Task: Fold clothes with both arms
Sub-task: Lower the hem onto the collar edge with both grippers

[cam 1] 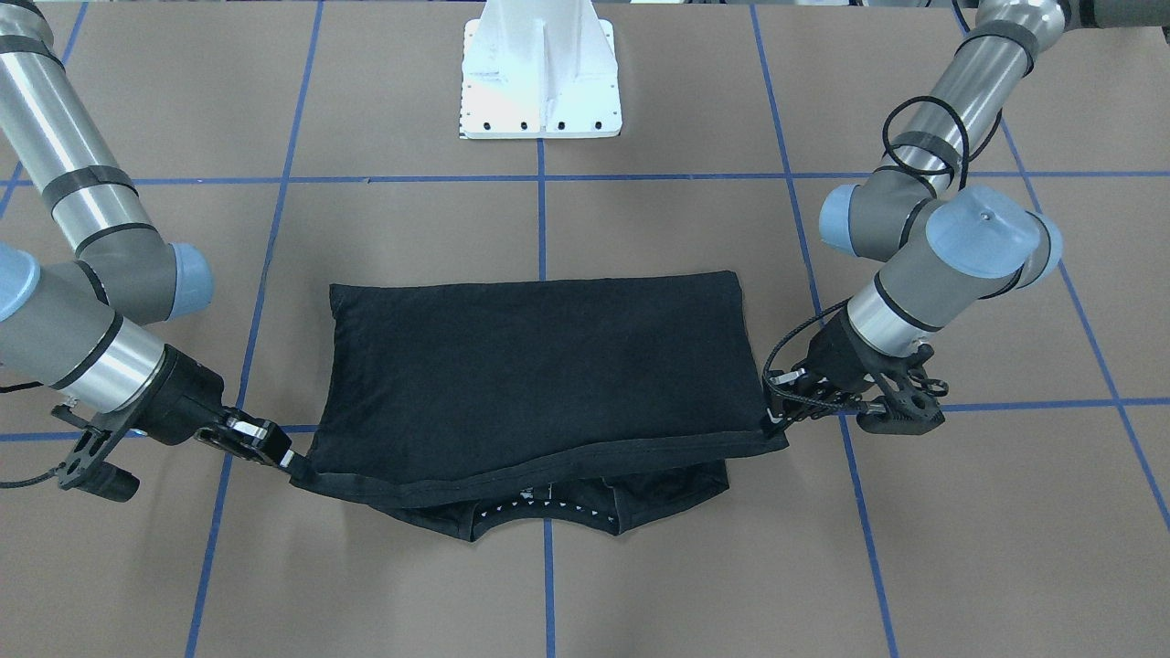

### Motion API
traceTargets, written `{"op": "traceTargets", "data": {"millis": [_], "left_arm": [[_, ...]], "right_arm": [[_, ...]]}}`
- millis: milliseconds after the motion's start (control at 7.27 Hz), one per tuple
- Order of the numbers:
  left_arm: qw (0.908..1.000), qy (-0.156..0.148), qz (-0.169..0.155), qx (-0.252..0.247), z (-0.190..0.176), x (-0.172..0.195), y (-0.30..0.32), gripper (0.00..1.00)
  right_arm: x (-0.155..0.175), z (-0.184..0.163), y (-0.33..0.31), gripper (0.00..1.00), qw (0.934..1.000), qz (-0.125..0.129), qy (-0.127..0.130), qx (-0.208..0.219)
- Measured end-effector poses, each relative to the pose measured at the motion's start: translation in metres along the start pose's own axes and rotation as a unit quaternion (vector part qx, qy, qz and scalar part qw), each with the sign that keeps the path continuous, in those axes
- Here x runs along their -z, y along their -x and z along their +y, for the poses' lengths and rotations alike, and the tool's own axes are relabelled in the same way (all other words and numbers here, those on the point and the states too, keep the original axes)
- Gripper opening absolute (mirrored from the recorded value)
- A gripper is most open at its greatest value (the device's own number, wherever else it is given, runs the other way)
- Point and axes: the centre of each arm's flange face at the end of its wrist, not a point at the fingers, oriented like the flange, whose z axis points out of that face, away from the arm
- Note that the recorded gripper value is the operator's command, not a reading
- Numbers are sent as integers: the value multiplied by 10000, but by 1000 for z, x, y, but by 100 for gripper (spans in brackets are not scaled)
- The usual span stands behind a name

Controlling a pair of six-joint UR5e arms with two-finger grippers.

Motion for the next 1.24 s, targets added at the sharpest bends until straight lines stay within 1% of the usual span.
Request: {"op": "traceTargets", "data": {"millis": [275,550,826,1239], "left_arm": [[9998,-99,-151,36,2,-11,10,0],[9996,-96,-254,70,0,-19,22,0],[9996,-102,-251,66,0,-25,29,0],[9997,-125,-179,65,-2,-24,20,0]], "right_arm": [[-1,-1,-4,0,10000,36,-21,-28],[1,-4,-17,0,9999,128,-53,-102],[4,-7,-28,0,9997,184,-74,-127],[6,-7,-35,0,9996,209,-81,-145]]}}
